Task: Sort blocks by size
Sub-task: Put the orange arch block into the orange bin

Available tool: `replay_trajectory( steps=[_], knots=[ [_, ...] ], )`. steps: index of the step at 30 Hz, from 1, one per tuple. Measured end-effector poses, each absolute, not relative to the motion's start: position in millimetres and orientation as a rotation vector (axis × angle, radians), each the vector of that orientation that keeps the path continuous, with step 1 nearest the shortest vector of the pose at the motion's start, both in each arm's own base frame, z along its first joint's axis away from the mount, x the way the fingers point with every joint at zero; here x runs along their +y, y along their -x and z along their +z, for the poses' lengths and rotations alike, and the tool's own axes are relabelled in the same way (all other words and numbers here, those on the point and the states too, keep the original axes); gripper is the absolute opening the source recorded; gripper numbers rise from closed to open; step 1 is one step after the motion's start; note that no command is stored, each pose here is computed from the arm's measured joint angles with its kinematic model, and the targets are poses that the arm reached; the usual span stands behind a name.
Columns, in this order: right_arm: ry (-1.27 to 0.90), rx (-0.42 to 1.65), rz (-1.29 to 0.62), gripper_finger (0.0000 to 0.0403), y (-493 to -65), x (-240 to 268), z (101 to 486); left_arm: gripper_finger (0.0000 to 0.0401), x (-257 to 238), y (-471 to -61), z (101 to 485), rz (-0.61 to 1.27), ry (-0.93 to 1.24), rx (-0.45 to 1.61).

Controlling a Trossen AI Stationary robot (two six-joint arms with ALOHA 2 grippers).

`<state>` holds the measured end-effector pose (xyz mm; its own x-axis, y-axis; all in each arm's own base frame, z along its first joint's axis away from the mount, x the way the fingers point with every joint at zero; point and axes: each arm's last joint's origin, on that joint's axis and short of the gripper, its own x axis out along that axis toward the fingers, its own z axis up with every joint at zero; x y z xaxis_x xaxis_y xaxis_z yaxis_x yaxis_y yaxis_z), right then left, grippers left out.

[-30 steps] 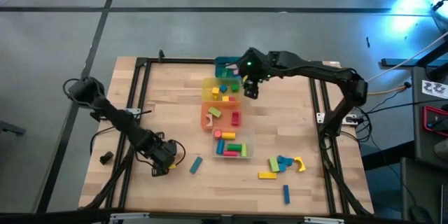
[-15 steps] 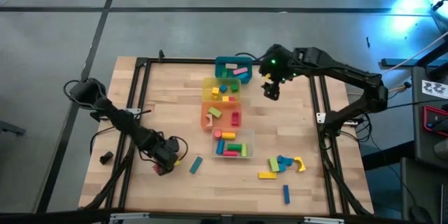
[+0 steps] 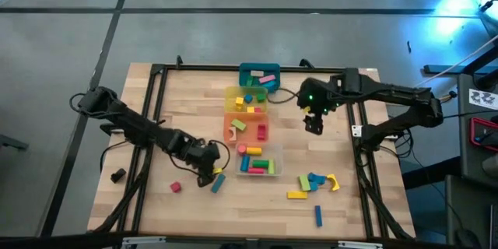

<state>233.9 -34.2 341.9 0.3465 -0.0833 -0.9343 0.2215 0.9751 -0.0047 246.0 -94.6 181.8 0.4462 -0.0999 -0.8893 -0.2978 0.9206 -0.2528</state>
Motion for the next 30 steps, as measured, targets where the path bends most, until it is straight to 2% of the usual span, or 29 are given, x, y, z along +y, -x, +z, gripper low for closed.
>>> replay_trajectory(
  steps=[5,14,20,30],
  knots=[
    [-0.155,1.229,-0.186,0.0276,-235,-18,331,0.0123,-81,-268,208,0.062,0.283,0.996],
    [-0.191,1.325,-0.18,0.0276,-232,11,300,0.013,-34,-300,231,0.166,-0.002,0.719],
    [-0.241,1.38,-0.21,0.0276,-226,33,283,0.0134,-6,-304,234,0.199,-0.105,0.696],
    [-0.268,1.445,-0.241,0.0276,-214,64,257,0.0136,20,-302,226,0.268,-0.107,0.719]
  ],
)
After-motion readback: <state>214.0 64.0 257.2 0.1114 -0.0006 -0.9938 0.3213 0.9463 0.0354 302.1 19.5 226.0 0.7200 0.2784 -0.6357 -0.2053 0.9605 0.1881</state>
